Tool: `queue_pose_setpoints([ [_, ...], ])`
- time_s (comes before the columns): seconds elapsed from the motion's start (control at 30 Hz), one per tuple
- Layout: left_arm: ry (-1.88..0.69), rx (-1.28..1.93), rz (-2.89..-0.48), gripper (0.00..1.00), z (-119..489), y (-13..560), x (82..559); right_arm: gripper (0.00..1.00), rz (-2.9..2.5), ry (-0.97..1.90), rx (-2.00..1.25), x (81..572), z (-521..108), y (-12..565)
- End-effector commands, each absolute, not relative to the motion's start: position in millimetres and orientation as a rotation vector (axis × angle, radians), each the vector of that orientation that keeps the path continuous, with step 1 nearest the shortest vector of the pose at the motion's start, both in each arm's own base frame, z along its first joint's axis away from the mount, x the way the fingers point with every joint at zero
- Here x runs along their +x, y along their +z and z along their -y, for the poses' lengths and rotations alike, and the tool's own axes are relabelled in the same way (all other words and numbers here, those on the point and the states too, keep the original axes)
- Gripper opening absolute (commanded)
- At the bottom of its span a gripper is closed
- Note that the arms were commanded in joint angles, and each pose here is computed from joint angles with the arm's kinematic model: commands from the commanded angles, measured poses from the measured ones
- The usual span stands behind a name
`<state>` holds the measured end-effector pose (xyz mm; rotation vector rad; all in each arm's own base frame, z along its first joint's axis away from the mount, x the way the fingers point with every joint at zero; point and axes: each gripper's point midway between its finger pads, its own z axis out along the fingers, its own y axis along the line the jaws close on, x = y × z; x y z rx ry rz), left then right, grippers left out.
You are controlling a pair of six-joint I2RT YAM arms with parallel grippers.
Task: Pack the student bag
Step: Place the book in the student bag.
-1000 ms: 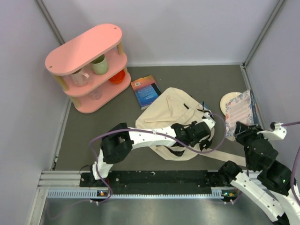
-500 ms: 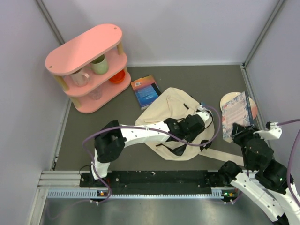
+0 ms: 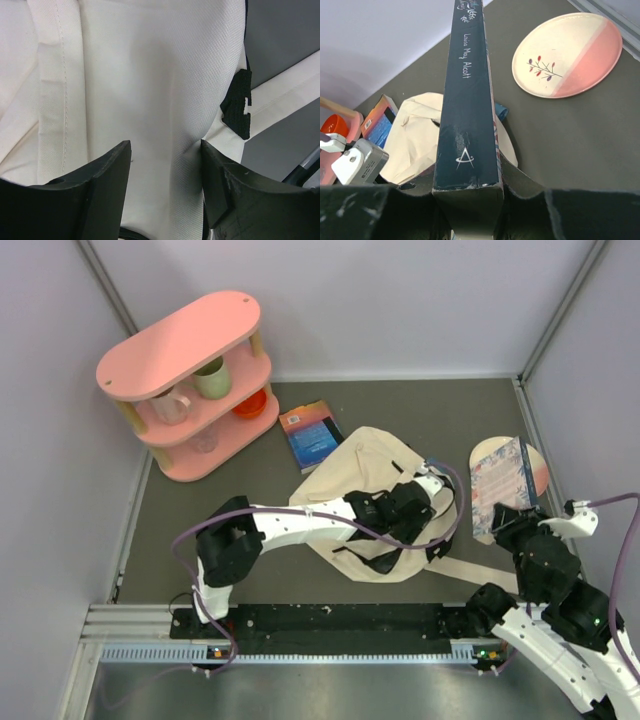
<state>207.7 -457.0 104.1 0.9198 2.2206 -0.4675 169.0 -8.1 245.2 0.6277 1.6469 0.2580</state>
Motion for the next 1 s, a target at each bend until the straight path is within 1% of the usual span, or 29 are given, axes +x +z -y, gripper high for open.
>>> queue_pose_setpoints([
  [0.0, -0.606, 0.83, -2.157, 0.61, 462.6, 143.4, 213.7, 0.0, -1.557, 0.331, 0.68, 172.2, 7.9, 268.4],
  [0.07, -0.631, 0.819, -2.151, 0.63, 461.8, 147.7, 213.3, 0.0, -1.557, 0.336, 0.681, 172.3, 7.2, 268.8],
  [0.2, -0.669, 0.788, -2.156, 0.63, 458.9, 150.3, 218.5, 0.0, -1.56, 0.337, 0.681, 172.4, 6.8, 268.2],
  [0.27, -0.678, 0.777, -2.164, 0.6, 457.3, 149.7, 219.9, 0.0, -1.56, 0.344, 0.678, 172.3, 5.9, 268.4],
  [0.3, -0.681, 0.774, -2.164, 0.57, 457.0, 149.7, 220.3, 0.0, -1.562, 0.346, 0.676, 172.3, 5.3, 268.3],
  [0.37, -0.694, 0.78, -2.167, 0.48, 457.5, 148.2, 218.7, 0.0, -1.562, 0.349, 0.677, 172.3, 5.0, 268.3],
  [0.43, -0.705, 0.796, -2.169, 0.35, 459.6, 146.3, 216.8, 0.0, -1.565, 0.35, 0.674, 172.2, 4.5, 268.0],
  [0.47, -0.706, 0.797, -2.169, 0.26, 460.1, 146.2, 216.8, 0.0, -1.567, 0.348, 0.673, 172.3, 4.4, 267.4],
  [0.53, -0.708, 0.804, -2.171, 0.18, 460.6, 144.6, 216.8, 0.0, -1.568, 0.349, 0.673, 172.1, 4.3, 267.7],
  [0.57, -0.716, 0.808, -2.171, 0.05, 461.7, 144.7, 215.9, 0.0, -1.566, 0.351, 0.673, 172.0, 4.4, 268.2],
  [0.6, -0.716, 0.808, -2.173, 0.0, 461.3, 144.5, 216.2, 0.0, -1.565, 0.355, 0.674, 171.9, 4.2, 268.8],
  [0.83, -0.698, 0.729, -2.165, 0.0, 447.5, 162.2, 233.5, 0.0, -1.571, 0.386, 0.656, 170.6, -0.2, 273.4],
  [0.93, -0.673, 0.627, -2.162, 0.0, 424.1, 181.6, 260.8, 0.0, -1.564, 0.436, 0.646, 167.4, -3.9, 281.7],
  [0.97, -0.669, 0.604, -2.161, 0.0, 417.7, 186.7, 266.7, 0.0, -1.577, 0.499, 0.621, 165.0, -13.2, 285.0],
])
